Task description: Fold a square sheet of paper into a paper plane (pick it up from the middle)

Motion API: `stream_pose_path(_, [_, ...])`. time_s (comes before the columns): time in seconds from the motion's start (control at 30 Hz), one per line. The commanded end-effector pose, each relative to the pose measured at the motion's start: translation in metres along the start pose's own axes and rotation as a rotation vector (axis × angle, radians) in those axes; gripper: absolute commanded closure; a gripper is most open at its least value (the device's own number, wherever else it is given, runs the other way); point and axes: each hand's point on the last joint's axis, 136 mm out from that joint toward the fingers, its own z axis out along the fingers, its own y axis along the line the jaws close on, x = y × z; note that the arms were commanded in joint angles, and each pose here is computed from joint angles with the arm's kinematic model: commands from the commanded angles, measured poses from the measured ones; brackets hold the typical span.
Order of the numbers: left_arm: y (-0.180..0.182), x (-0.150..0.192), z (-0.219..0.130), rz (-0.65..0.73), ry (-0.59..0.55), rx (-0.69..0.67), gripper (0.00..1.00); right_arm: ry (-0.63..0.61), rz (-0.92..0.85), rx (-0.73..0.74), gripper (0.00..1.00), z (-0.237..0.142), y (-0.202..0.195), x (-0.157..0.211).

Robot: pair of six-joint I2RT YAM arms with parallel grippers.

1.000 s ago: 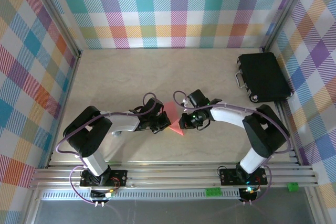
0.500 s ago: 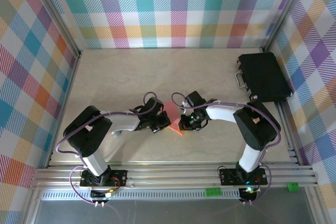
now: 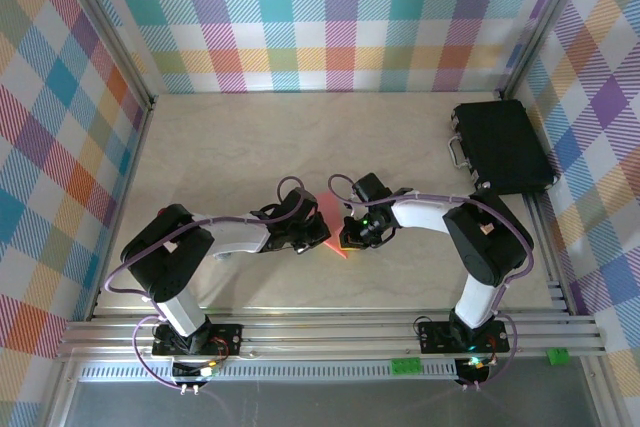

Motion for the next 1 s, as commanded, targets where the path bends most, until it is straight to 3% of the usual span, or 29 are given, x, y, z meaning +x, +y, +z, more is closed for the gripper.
stream_pose_path(0.0, [-0.019,-0.004,-0.006,0.023,-0.039,0.065,0.94,0.022,0.044,0.066,0.98,0.011,-0.018,0.005])
stream_pose_path(0.5, [0.004,0.004,0.009,0.024,-0.036,0.02,0.89,0.032,0.084,0.091,0.98,0.014,-0.024,0.007])
stream_pose_path(0.97, [0.056,-0.031,-0.006,-0.036,-0.19,-0.145,0.86,0.085,0.161,0.211,0.99,0.018,-0.055,0.029])
